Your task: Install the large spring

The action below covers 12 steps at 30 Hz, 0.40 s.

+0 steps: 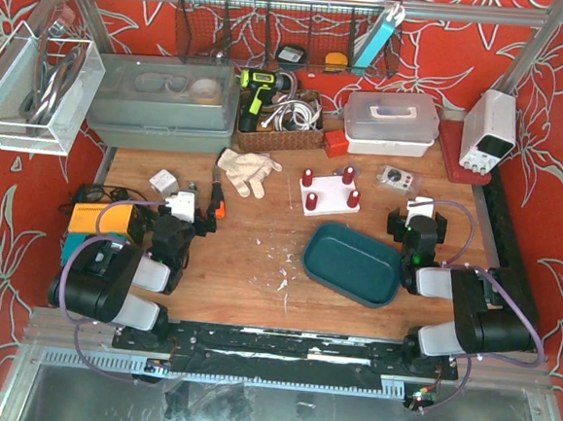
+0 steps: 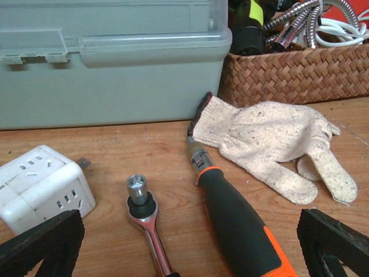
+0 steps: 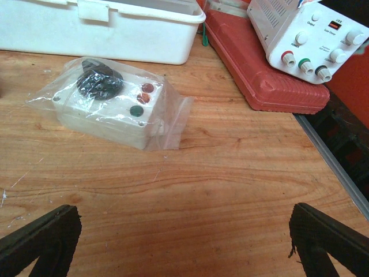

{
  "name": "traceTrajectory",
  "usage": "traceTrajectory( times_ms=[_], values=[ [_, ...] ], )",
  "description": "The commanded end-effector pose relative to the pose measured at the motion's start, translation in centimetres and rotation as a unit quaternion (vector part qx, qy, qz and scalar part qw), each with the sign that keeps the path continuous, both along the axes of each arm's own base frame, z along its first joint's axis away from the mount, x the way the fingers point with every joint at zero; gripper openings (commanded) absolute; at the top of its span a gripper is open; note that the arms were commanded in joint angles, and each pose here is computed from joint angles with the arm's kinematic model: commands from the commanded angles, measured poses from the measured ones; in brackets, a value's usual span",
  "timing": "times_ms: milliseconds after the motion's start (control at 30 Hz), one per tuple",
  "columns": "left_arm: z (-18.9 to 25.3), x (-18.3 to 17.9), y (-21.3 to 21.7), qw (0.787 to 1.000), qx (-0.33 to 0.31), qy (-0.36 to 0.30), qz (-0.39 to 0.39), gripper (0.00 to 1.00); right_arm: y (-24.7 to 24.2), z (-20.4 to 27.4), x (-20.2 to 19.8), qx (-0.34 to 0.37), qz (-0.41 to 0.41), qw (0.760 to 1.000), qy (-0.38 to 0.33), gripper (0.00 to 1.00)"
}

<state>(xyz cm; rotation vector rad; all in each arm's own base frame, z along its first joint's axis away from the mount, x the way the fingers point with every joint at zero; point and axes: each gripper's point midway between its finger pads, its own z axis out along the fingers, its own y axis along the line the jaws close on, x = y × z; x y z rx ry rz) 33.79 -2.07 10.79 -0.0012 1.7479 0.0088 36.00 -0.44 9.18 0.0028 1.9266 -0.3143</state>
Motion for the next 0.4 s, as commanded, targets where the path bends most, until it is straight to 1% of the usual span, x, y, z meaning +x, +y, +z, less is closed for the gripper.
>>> traceTrajectory(
  times_ms=[0, 367],
  values=[
    [1.24, 0.35, 0.27, 1.0, -0.004, -0.023, 0.004, 1.0, -0.13, 0.69, 0.27, -0.001, -0.001, 1.0, -0.012, 0.99],
    [1.2, 0.39, 0.16, 1.0, -0.004, -0.022, 0.002, 1.0, -0.14, 0.72, 0.29, 0.0, -0.001, 1.0, -0.013, 0.99]
  ],
)
